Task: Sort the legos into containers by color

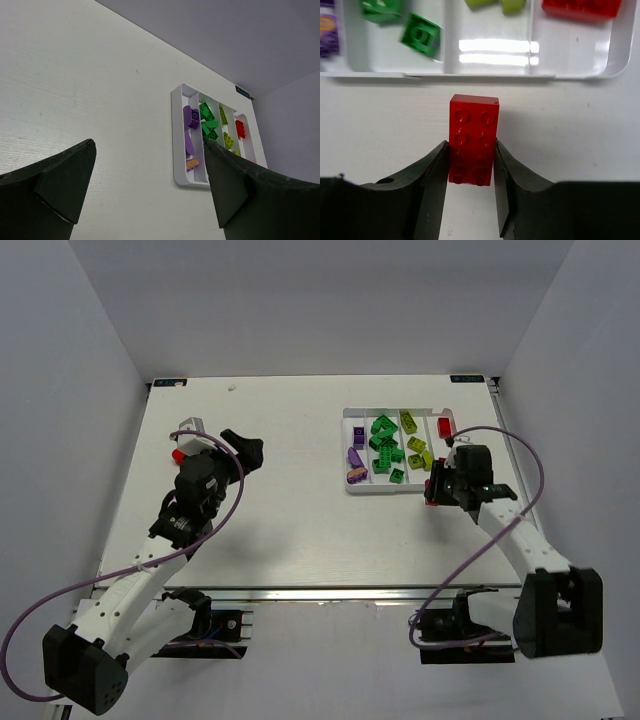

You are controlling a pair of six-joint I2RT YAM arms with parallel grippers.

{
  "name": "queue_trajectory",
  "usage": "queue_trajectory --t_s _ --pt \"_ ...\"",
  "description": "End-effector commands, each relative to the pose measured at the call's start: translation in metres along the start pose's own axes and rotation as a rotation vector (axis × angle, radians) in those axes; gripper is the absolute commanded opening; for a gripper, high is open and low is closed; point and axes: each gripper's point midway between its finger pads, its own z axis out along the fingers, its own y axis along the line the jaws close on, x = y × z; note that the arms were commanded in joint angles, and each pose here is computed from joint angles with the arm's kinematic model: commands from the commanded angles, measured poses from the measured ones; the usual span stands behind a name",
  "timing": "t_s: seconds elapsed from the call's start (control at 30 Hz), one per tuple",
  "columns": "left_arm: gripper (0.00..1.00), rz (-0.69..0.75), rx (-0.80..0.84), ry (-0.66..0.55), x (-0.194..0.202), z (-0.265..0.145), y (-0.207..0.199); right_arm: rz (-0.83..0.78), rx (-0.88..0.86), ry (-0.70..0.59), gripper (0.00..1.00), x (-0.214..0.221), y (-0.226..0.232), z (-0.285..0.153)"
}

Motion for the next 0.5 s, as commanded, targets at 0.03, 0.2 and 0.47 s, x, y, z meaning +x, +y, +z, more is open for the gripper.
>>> queue_trajectory --t_s 0.03,0.2,0.47 --pt "0.98 0.003 -0.01 -0.011 0.0 -0.001 0.003 -0.13 -0.137 -0.169 0.0 -0.037 0.02 -0.04" --pt "0.98 0.024 -0.029 -0.014 0.001 0.001 0.008 -0.223 -0.145 -0.355 0.0 -0.099 0.015 -0.046" --pt "0.98 0.045 -0.035 -0.034 -0.004 -0.001 0.009 -0.258 -0.173 -0.22 0.04 -0.146 -0.013 0.025"
